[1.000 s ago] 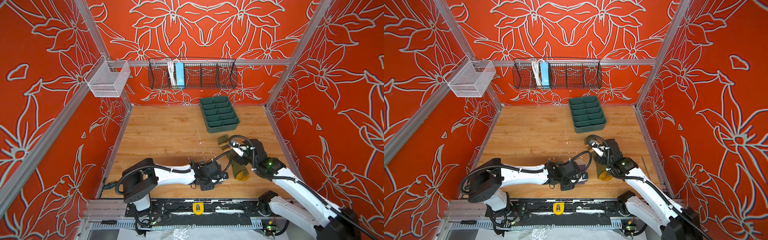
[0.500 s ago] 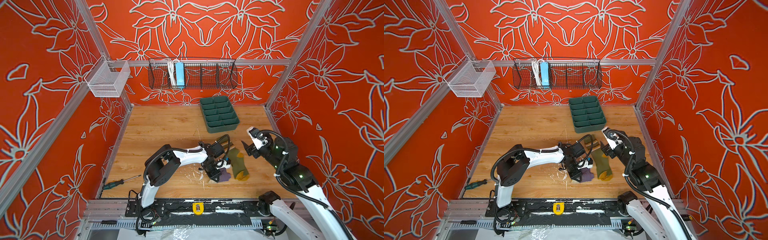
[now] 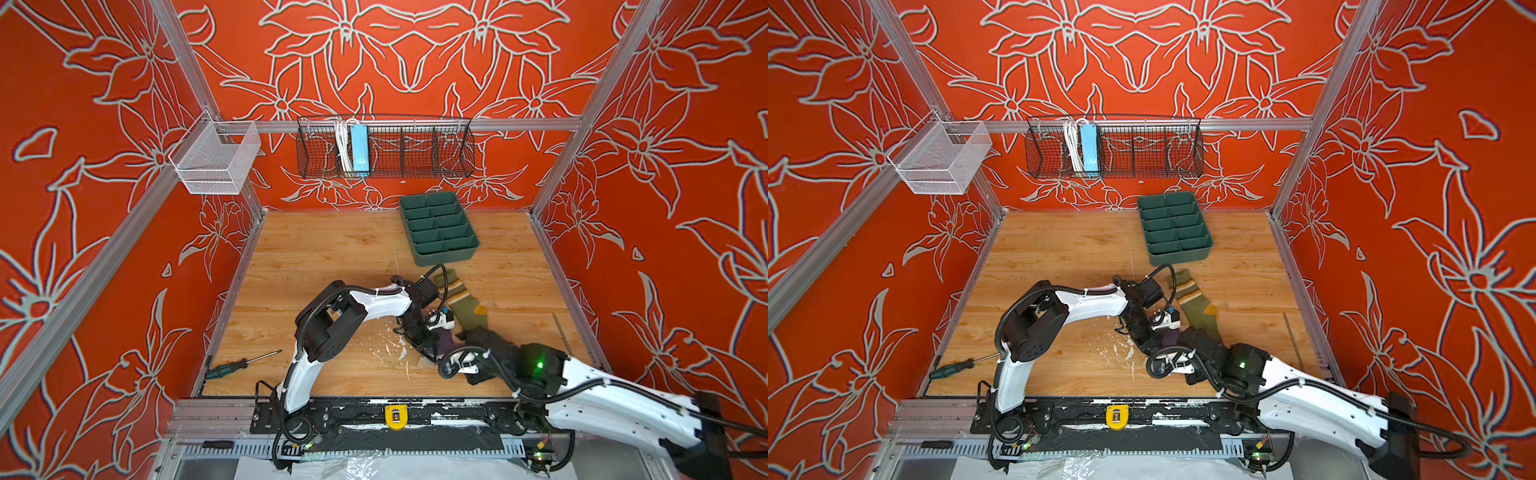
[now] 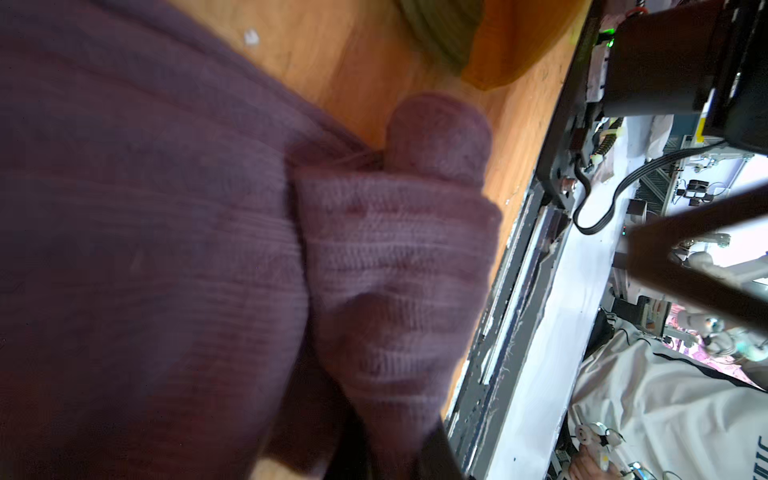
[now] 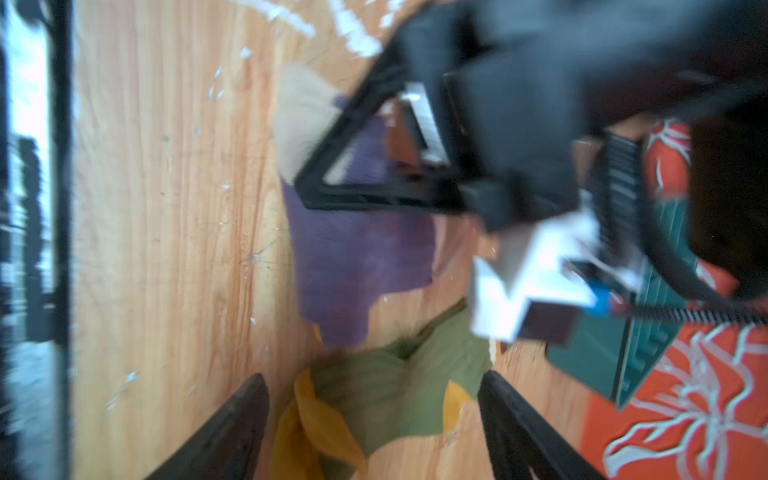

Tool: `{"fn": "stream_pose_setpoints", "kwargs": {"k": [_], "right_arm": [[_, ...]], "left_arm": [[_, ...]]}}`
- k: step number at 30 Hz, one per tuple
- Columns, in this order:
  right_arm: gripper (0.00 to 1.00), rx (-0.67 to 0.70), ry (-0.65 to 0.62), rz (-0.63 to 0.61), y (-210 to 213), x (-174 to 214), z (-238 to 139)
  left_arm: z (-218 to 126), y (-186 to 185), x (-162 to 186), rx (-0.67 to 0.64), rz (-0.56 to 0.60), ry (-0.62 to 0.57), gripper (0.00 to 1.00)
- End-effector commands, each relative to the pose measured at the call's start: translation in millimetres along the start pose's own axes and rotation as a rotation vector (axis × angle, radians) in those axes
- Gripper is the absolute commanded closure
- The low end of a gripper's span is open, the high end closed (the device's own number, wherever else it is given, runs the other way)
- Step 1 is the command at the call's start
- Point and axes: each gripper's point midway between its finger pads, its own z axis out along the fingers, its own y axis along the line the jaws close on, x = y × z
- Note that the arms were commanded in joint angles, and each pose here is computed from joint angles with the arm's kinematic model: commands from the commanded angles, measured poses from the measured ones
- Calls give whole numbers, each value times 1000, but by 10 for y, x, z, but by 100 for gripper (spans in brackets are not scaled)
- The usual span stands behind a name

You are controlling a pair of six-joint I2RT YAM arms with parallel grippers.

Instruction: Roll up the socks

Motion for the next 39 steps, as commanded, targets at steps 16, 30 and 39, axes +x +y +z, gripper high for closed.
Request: {"fn": "stream_pose_setpoints", "kwargs": {"k": [16, 30, 39], "right_arm": [[65, -45, 79, -68, 251, -116, 665], [100, -134, 16, -7, 225, -415, 673], [100, -174, -140, 132, 89, -891, 661]], "left_arm": [[67, 277, 197, -110, -20, 8, 84], [-1150, 27, 120, -467, 184, -451, 12], [-2906, -467, 688, -979, 381, -974, 0]]}}
